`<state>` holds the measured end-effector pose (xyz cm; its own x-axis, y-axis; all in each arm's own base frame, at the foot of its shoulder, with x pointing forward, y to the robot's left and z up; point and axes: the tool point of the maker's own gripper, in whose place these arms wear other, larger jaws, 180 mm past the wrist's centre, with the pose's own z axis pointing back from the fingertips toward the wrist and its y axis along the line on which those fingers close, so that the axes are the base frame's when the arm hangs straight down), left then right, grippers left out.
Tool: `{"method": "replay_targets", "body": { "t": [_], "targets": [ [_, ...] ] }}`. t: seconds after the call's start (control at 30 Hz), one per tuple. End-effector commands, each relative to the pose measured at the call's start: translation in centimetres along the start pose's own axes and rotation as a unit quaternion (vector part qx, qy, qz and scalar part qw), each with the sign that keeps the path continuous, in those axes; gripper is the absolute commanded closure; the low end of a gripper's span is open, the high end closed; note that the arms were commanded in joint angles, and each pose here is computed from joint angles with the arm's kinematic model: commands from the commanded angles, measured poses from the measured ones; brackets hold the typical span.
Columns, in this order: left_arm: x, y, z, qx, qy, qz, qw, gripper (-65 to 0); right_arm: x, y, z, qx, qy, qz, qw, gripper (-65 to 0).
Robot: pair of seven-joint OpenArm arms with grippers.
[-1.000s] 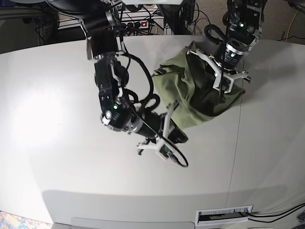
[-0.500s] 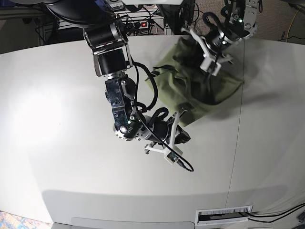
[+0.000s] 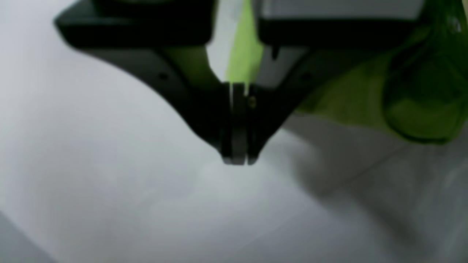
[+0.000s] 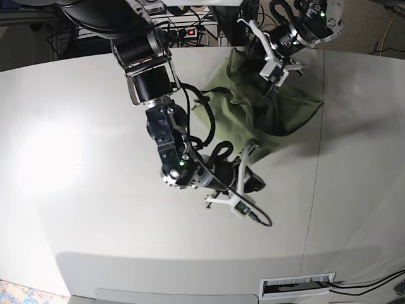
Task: Fold the T-shirt properly
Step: 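Release the right gripper and tuck the bundle's loose edge under, then pull the right gripper away and flatten the bundle with the left gripper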
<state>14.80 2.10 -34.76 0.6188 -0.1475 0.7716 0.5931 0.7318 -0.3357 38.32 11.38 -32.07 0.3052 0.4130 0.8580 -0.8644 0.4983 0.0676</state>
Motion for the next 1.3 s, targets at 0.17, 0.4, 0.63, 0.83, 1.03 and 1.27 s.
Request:
{"method": "replay_targets", "body": {
  "t": [0.17, 0.4, 0.63, 0.83, 1.03, 1.27],
  "targets": [
    [0.9, -0.4, 0.2, -0.007, -0.019, -0.001, 1.0, -1.3, 1.5, 2.7, -1.6, 0.018, 0.02, 0.099, 0.9947, 0.0],
    [-1.0, 1.1, -0.2, 0.021, 0.007, -0.018, 1.0, -1.3, -2.3, 2.8, -1.4, 0.016, 0.126, 0.119, 0.9848, 0.0],
    [-1.7, 4.8, -0.4, 0.079, 0.029, -0.056, 0.995, -1.3, -5.3, 0.6, 0.5, -0.001, 0.201, 0.074, 0.9768, 0.0],
    [-1.8, 8.9, -0.8, 0.111, 0.041, -0.087, 0.989, -1.3, -8.0, -1.1, 3.3, 0.01, 0.235, 0.009, 0.9719, 0.0],
    [-1.7, 13.4, -1.9, 0.139, 0.06, -0.098, 0.984, -1.3, -8.9, -2.0, 5.8, 0.023, 0.242, -0.037, 0.9693, 0.0],
    [1.6, 18.7, -2.1, 0.173, 0.042, -0.128, 0.976, -1.3, -6.0, -2.6, 8.7, 0.035, 0.182, -0.029, 0.9823, 0.0]
  ]
}}
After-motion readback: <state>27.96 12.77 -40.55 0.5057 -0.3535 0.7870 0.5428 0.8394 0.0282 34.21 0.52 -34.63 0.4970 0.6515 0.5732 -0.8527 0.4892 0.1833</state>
